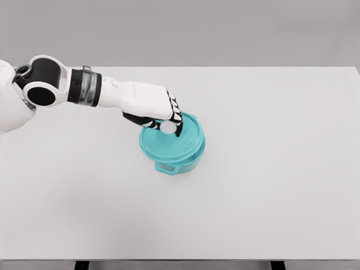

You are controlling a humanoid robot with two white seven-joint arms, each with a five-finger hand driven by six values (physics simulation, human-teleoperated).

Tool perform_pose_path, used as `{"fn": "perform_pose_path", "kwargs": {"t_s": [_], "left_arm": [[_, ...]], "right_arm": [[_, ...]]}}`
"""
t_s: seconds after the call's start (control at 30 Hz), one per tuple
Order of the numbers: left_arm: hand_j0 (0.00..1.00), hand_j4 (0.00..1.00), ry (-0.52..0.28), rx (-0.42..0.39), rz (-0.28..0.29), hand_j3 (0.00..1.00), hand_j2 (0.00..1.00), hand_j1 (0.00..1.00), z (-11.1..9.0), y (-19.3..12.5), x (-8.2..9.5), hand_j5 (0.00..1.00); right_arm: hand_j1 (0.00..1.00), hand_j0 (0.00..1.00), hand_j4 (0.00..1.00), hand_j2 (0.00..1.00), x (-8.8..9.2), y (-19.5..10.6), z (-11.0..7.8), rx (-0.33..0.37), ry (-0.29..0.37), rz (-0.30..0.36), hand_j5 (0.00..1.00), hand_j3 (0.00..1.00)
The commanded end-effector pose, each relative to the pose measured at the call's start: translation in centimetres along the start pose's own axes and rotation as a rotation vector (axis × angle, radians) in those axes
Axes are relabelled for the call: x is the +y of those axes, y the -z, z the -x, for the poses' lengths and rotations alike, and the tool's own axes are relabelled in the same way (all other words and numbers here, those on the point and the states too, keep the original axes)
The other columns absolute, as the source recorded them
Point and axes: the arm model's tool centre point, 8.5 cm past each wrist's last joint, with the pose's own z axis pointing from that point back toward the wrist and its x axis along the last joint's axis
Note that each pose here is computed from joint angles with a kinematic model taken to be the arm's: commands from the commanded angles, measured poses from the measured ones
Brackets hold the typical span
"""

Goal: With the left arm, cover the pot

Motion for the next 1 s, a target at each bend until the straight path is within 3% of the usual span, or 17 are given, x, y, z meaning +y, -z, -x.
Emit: {"fn": "perform_pose_path", "kwargs": {"t_s": [0.0, 0.37, 0.47, 0.7, 0.97], "left_arm": [[0.56, 0.56, -0.012, -0.004, -0.002, 0.56, 0.56, 0.56, 0.1, 0.5, -0.1, 0.56], [0.57, 0.57, -0.022, -0.004, 0.012, 0.57, 0.57, 0.57, 0.8, 1.7, 0.0, 0.57], [0.67, 0.67, -0.020, -0.001, 0.011, 0.67, 0.67, 0.67, 0.8, 1.6, 0.1, 0.67], [0.73, 0.73, -0.023, 0.007, 0.013, 0.73, 0.73, 0.73, 1.1, 1.5, 0.0, 0.73], [0.73, 0.73, -0.020, 0.000, 0.072, 0.73, 0.73, 0.73, 1.3, 2.6, -0.3, 0.73]], "right_arm": [[1.00, 1.00, 1.00, 1.00, 0.0, 0.0, 0.0, -0.001, -0.001, 0.000, 1.00, 1.00], [1.00, 1.00, 1.00, 1.00, 0.0, 0.0, 0.0, 0.001, 0.000, 0.000, 1.00, 1.00], [1.00, 1.00, 1.00, 1.00, 0.0, 0.0, 0.0, -0.001, 0.000, 0.000, 1.00, 1.00], [1.00, 1.00, 1.00, 1.00, 0.0, 0.0, 0.0, -0.001, -0.001, 0.000, 1.00, 1.00], [1.00, 1.00, 1.00, 1.00, 0.0, 0.0, 0.0, -0.001, -0.001, 0.000, 1.00, 1.00]]}}
